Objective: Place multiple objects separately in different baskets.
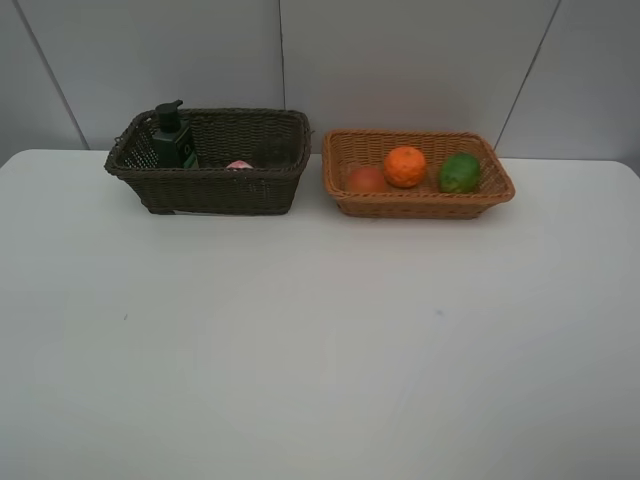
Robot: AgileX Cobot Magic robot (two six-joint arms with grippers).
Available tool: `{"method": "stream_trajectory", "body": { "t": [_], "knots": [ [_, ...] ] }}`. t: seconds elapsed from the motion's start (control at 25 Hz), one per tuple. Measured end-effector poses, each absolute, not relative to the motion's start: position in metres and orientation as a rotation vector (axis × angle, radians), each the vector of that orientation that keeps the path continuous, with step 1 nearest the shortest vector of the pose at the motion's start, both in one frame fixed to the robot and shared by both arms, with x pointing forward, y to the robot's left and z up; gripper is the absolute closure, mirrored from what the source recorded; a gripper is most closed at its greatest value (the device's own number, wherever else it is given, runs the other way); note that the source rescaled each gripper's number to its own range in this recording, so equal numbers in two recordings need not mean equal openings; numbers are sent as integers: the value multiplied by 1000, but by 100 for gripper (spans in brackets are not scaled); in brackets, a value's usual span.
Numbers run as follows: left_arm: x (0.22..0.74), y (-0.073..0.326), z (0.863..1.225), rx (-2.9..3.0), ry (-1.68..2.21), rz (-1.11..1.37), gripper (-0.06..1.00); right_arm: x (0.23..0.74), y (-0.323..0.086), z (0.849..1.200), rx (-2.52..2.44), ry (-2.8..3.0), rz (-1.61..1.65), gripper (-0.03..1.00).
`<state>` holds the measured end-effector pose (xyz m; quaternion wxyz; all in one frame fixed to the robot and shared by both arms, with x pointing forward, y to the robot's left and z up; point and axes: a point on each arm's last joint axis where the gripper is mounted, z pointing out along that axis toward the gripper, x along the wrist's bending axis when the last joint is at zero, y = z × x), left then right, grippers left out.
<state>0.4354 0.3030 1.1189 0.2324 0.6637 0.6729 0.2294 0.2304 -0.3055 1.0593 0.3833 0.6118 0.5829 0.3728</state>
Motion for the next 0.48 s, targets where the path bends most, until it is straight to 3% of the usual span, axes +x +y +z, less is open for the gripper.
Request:
{"method": "stream_trajectory", "body": {
  "t": [0.24,0.48],
  "knots": [
    [339,299,1105,1824,1754,662,-5,230,-306,1059,1560,1486,950,1],
    [274,298,1088,1717,1631,797,-5,230,-306,1059,1560,1486,950,1]
  ]
}}
